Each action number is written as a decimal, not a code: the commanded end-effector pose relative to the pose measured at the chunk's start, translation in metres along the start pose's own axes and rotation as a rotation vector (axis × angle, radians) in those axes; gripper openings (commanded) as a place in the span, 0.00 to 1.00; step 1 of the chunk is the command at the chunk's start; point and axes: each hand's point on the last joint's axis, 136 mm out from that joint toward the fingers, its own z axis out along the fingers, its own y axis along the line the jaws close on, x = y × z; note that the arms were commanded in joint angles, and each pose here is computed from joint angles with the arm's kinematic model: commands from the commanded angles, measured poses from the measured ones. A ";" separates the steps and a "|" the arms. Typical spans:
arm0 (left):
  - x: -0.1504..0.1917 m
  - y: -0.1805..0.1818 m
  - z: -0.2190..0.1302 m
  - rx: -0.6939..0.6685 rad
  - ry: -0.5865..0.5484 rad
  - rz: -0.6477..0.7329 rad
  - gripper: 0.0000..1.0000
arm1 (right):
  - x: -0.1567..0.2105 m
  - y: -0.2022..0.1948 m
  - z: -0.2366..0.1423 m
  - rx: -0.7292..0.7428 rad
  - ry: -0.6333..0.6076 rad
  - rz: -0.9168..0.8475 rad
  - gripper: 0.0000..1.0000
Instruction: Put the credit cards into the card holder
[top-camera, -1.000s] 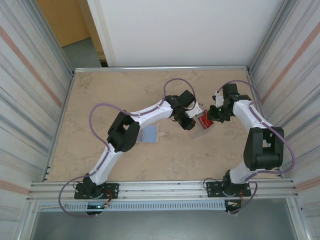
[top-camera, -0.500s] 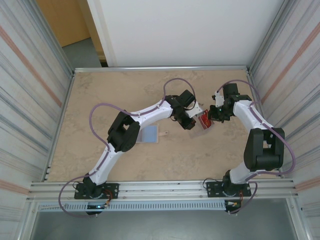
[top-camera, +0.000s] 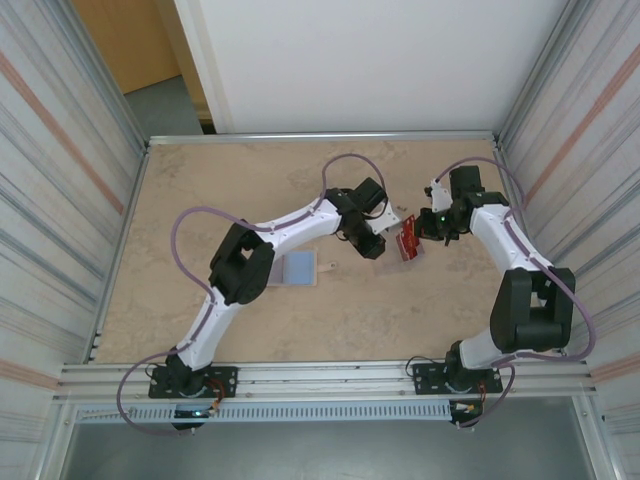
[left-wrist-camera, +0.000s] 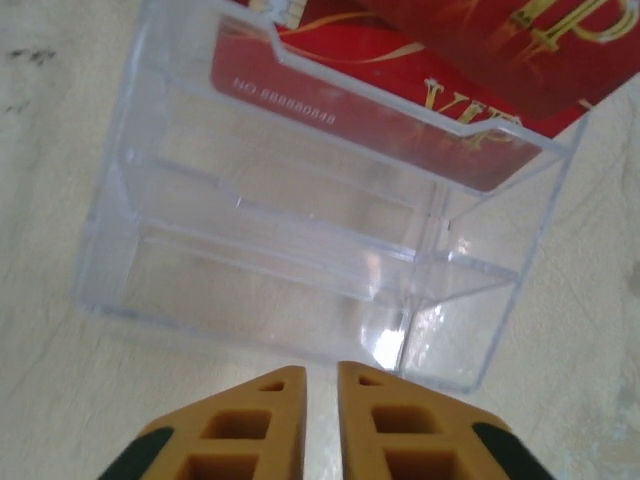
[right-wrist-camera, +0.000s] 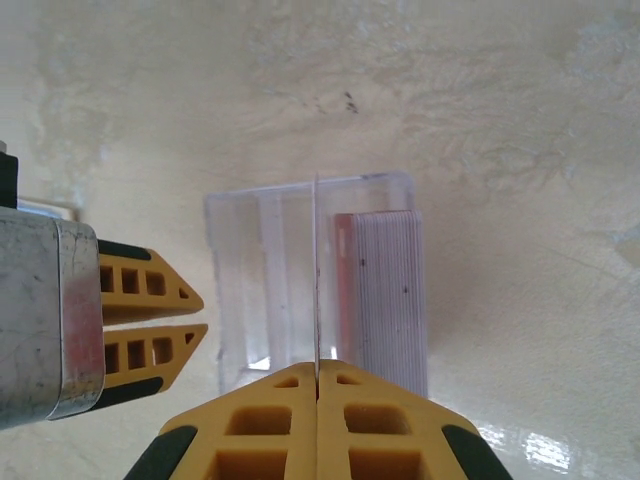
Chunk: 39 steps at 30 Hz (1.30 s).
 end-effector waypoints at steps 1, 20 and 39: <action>-0.011 -0.006 -0.055 -0.034 -0.066 0.039 0.21 | -0.004 0.015 -0.014 -0.068 -0.041 -0.001 0.03; 0.120 0.045 -0.204 -0.027 -0.141 -0.246 0.40 | -0.005 0.138 -0.028 -0.398 -0.180 0.078 0.00; 0.221 0.094 -0.169 -0.063 -0.081 -0.472 0.00 | 0.048 0.260 0.107 -0.564 0.060 0.088 0.00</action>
